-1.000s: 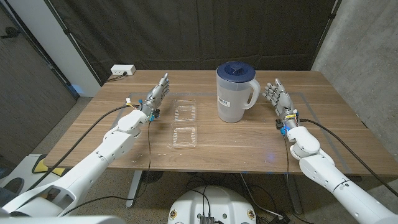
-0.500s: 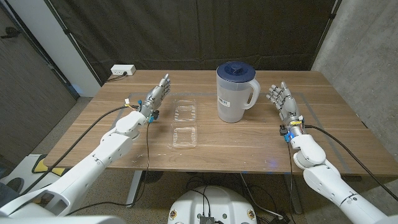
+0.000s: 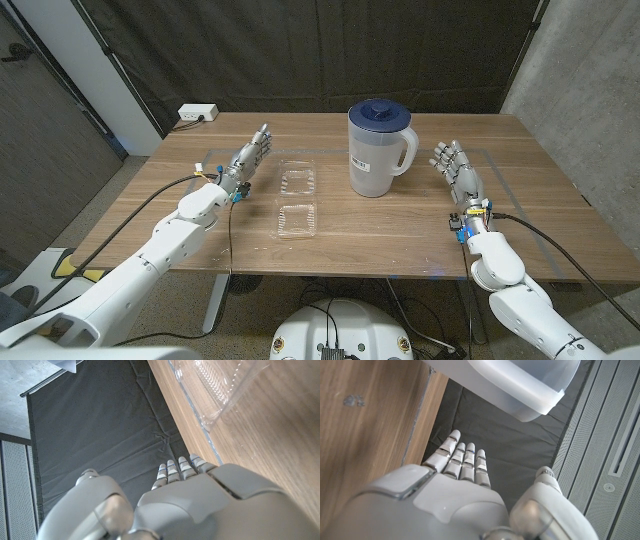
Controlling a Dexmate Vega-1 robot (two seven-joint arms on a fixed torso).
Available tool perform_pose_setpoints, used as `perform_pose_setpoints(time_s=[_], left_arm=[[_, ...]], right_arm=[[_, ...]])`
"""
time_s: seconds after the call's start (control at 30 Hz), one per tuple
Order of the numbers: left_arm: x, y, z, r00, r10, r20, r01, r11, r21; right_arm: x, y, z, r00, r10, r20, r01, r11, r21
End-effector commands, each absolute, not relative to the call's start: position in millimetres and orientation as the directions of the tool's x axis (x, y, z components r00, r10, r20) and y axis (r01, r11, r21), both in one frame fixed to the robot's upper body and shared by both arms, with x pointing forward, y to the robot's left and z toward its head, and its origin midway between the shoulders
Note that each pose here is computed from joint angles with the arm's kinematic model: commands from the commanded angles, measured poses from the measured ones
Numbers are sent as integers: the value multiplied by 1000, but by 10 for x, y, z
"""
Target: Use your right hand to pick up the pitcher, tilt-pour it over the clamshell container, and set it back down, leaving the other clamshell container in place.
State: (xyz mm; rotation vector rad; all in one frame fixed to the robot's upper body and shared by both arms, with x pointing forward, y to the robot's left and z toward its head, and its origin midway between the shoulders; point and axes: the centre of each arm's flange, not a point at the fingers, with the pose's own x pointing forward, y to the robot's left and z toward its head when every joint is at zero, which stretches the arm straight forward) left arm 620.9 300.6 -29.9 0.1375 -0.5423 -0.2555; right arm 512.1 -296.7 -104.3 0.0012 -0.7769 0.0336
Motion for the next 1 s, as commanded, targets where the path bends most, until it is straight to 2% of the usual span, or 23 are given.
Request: perform_pose_setpoints(time_s=[0.03,0.67,1.0], left_arm=[[6213,3100,-383,830,-280,482,216,959,186],[6236,3053,-387,830,-300,469,234,952,195],[6240,3058,-404,827,-313,467,245,948,202]], right_arm=[[4882,-2900,-1121,710,6,705,65,995,-73],[4675,-2778,-1191,695,-70,716,246,958,-145],[4711,-2664,-1191,713,-78,697,293,936,-194]])
